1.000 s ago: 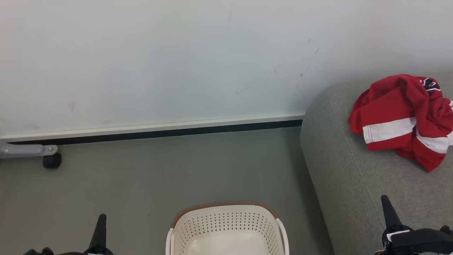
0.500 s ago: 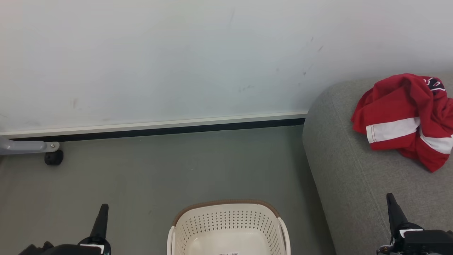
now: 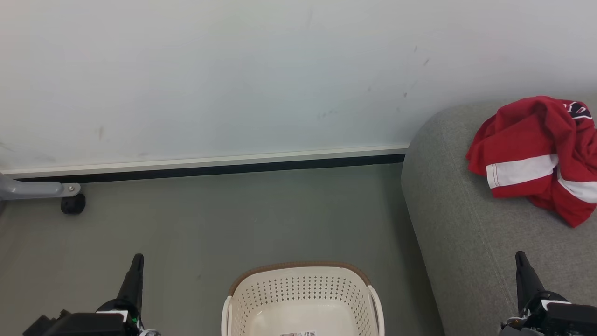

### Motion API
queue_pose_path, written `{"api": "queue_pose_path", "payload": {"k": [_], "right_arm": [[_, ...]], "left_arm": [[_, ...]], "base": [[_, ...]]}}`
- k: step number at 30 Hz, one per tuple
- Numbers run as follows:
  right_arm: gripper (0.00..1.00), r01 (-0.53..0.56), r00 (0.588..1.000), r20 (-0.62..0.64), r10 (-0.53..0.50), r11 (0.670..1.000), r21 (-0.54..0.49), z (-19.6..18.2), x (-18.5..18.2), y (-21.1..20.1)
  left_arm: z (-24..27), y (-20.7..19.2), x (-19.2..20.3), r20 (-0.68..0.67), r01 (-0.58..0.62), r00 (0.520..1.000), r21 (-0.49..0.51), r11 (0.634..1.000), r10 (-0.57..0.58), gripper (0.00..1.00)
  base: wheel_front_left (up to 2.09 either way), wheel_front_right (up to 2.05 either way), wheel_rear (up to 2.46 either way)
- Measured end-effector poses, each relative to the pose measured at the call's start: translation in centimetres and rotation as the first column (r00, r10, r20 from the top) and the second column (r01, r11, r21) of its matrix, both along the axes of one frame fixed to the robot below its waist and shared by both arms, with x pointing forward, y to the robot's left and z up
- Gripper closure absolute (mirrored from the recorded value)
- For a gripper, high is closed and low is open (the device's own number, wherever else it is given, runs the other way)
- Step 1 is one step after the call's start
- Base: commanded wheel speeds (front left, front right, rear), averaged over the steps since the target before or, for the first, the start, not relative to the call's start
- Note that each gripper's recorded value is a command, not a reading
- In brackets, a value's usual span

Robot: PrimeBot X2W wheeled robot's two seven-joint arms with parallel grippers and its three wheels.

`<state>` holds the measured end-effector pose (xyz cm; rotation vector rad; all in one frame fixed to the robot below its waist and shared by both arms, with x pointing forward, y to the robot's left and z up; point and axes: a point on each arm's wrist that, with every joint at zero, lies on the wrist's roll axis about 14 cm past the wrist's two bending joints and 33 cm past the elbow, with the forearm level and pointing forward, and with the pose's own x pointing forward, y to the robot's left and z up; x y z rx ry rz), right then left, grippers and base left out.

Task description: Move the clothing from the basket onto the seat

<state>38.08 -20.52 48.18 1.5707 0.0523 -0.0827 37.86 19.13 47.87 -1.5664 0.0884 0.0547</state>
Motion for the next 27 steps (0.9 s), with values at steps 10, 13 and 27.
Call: {"api": "queue_pose_path", "payload": {"k": [10, 13, 27], "right_arm": [[1.00, 0.001, 1.000, 0.002, -0.001, 1.000, 0.001, 0.02, 0.00, -0.01], [1.00, 0.001, 1.000, 0.002, -0.001, 1.000, 0.002, 0.02, 0.00, -0.01], [1.00, 0.001, 1.000, 0.003, -0.001, 1.000, 0.002, 0.03, 0.00, 0.00]], "left_arm": [[-0.01, 0.03, 0.00, 0.000, -0.002, 1.000, -0.006, 1.000, 0.002, 1.00], [-0.01, 0.03, 0.00, 0.000, -0.002, 1.000, -0.006, 1.000, 0.002, 1.00], [-0.02, 0.02, 0.00, 0.000, -0.002, 1.000, -0.006, 1.000, 0.002, 1.00]], "base": [[0.00, 0.00, 0.00], [0.00, 0.00, 0.00], [0.00, 0.00, 0.00]]}}
